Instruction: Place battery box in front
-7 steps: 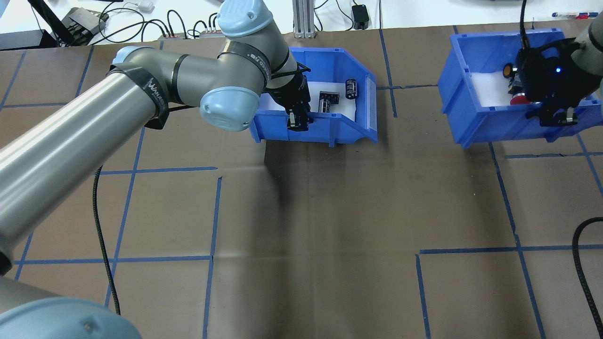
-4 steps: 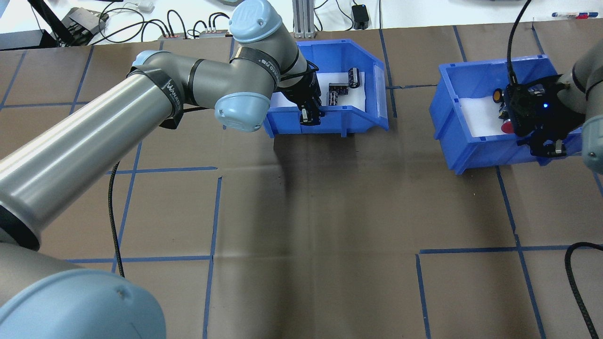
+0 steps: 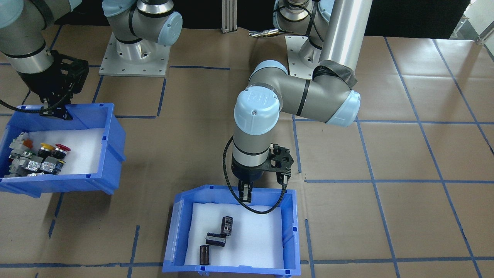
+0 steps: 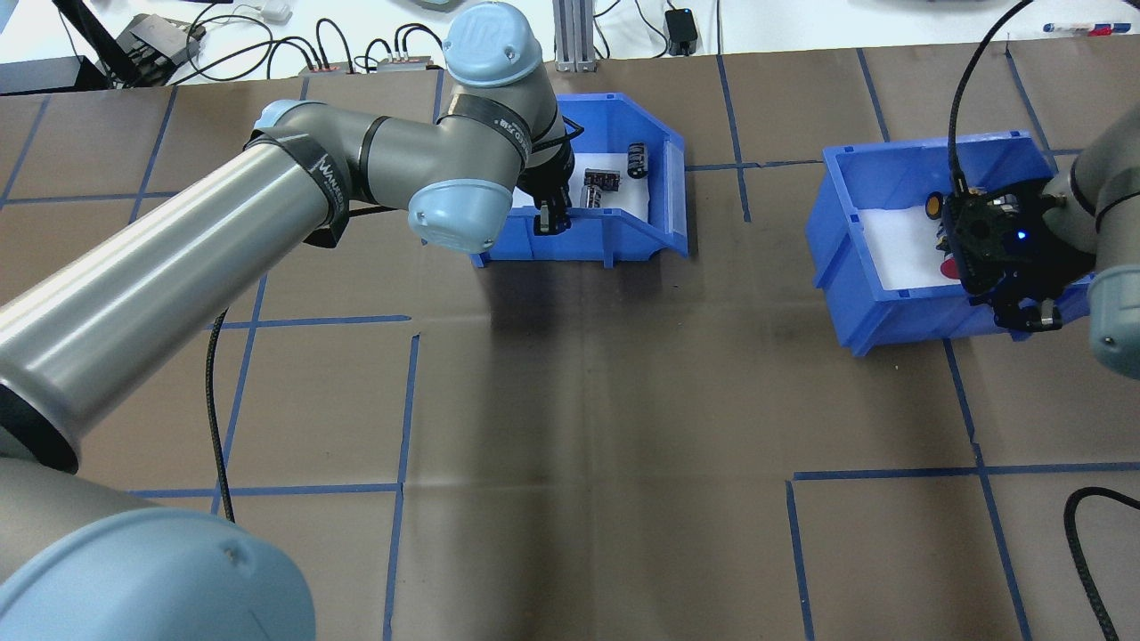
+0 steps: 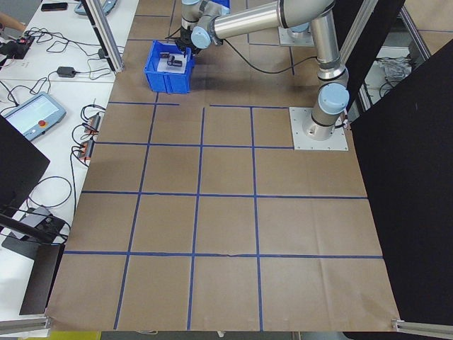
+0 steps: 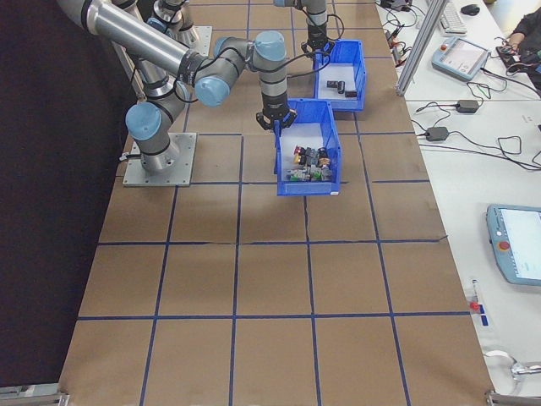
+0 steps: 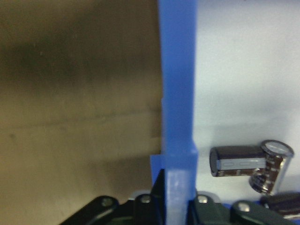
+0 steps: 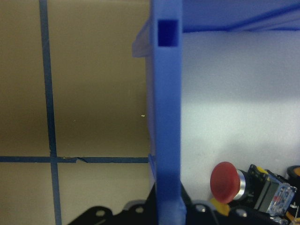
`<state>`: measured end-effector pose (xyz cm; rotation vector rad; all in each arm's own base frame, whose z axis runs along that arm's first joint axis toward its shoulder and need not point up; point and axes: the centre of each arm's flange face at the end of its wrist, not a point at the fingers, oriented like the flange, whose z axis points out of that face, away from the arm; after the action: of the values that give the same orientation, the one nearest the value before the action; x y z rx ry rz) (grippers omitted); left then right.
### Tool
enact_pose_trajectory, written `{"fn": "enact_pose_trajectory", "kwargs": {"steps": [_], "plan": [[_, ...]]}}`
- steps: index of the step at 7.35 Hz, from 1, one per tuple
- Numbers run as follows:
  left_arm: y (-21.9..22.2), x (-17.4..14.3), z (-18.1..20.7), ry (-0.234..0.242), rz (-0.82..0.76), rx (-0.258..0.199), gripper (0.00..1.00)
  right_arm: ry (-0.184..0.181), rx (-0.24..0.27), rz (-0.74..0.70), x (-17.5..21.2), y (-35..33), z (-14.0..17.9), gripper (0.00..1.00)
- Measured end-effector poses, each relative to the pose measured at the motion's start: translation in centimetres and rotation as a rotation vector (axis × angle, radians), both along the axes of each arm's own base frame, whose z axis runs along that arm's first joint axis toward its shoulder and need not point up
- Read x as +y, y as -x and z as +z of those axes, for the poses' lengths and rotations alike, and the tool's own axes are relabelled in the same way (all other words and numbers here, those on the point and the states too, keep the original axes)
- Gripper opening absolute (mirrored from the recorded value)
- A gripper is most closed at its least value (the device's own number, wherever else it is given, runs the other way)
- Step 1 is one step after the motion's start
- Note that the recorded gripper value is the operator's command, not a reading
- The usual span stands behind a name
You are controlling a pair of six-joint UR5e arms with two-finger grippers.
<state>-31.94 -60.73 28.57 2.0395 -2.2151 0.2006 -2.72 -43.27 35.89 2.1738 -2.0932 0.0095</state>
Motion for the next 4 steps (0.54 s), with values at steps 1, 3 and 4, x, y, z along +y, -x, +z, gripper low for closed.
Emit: {"fn": "enact_pose_trajectory", "kwargs": {"steps": [1, 3, 4], "plan": [[-0.3, 0.0, 0.2, 0.015, 0.002, -0.039, 0.86, -0.002, -0.001, -0.003, 0.6, -0.2, -0.2, 0.00], [0.0, 0.5, 1.6, 0.028, -0.062, -0.059, 0.87, 0.002, -0.005, -0.002, 2.2, -1.1, -0.4, 0.00], [-0.3, 1.1, 3.2, 0.032, -0.158, -0.067, 0.88, 0.003, -0.009, -0.001, 3.3, -1.7, -0.6, 0.00]]}}
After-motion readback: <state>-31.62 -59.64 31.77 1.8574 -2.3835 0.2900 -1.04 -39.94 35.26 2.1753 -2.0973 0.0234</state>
